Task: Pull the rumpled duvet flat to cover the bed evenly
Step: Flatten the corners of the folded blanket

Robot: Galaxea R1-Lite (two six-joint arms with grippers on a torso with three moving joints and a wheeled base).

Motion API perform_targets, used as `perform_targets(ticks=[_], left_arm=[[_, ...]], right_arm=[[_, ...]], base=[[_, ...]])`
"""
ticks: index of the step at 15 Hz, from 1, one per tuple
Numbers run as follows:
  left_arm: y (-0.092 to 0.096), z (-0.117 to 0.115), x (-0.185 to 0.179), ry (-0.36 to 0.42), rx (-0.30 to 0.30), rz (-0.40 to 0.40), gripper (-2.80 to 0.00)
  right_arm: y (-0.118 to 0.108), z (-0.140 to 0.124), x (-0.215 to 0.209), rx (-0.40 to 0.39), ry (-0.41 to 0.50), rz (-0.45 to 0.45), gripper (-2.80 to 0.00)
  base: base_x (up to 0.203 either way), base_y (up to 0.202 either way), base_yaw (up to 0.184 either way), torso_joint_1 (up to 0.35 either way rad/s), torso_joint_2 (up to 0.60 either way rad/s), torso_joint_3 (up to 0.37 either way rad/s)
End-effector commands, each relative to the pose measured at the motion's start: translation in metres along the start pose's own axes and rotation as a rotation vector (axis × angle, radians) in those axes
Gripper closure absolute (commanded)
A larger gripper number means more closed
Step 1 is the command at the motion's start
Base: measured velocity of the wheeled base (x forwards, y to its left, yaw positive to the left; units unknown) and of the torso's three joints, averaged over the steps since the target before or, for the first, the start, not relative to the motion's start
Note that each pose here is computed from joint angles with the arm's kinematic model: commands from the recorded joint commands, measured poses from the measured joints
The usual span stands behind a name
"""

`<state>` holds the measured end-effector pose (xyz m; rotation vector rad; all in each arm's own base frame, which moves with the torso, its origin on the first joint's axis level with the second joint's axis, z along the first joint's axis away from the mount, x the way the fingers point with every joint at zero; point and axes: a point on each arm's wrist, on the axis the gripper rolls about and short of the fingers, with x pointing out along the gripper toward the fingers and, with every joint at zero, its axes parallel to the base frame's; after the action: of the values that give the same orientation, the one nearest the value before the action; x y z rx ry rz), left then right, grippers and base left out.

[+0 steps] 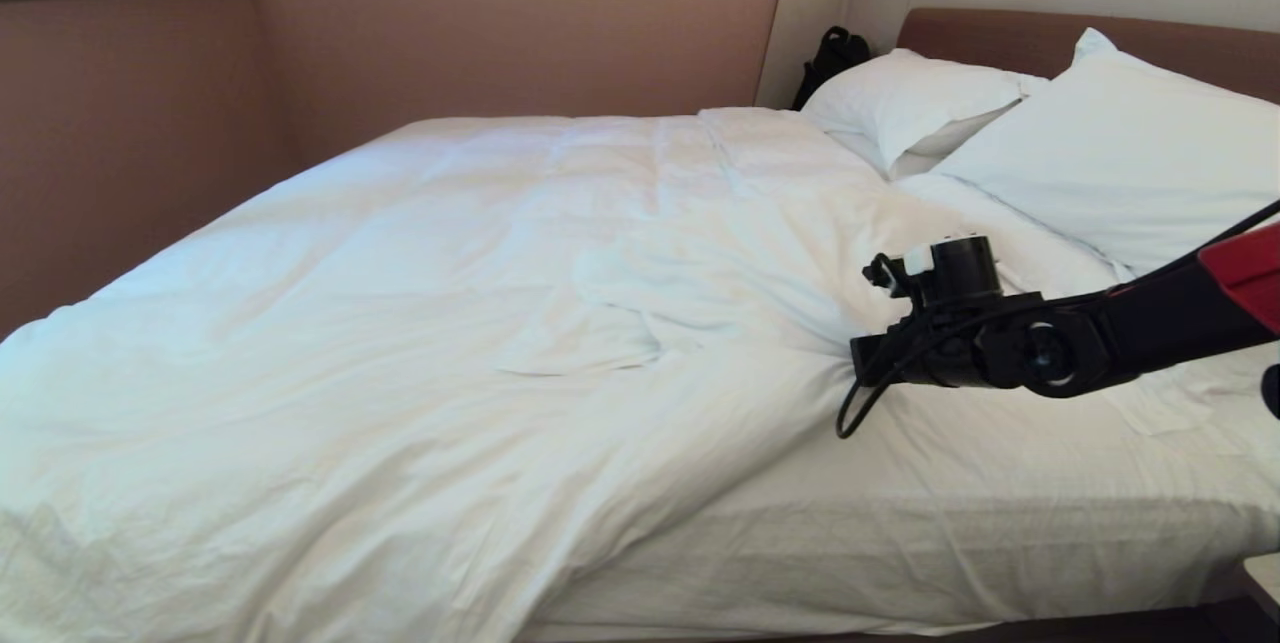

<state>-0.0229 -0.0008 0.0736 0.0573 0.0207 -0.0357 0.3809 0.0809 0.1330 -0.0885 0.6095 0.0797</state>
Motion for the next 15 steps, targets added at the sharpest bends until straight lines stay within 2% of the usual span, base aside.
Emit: perform_targets(ticks=[1, 8, 12, 13, 15], left_arm=[[0.000, 0.000, 0.000, 0.000, 0.001, 0.000, 0.00], [0.000, 0.000, 0.000, 0.000, 0.001, 0.000, 0.00], [0.000, 0.000, 0.000, 0.000, 0.001, 0.000, 0.00], [0.000, 0.000, 0.000, 0.000, 0.001, 0.000, 0.00], [0.000, 0.000, 0.000, 0.000, 0.001, 0.000, 0.00]], right_arm=[[-0.003, -0.006, -0.016, 0.000, -0.029, -0.001, 0.00], [0.001, -0.067, 0.018, -0.033, 0.136, 0.000, 0.00], [0.001, -0.073, 0.021, -0.041, 0.156, -0.002, 0.00], [0.001, -0.072, 0.022, -0.040, 0.146, -0.002, -2.80], [0.002, -0.070, 0.022, -0.036, 0.120, -0.002, -2.80]], base=[[0.000, 0.000, 0.000, 0.000, 0.00, 0.000], [0.000, 0.000, 0.000, 0.000, 0.00, 0.000], [0.000, 0.000, 0.000, 0.000, 0.00, 0.000], [0.000, 0.000, 0.000, 0.000, 0.00, 0.000], [0.000, 0.000, 0.000, 0.000, 0.00, 0.000]])
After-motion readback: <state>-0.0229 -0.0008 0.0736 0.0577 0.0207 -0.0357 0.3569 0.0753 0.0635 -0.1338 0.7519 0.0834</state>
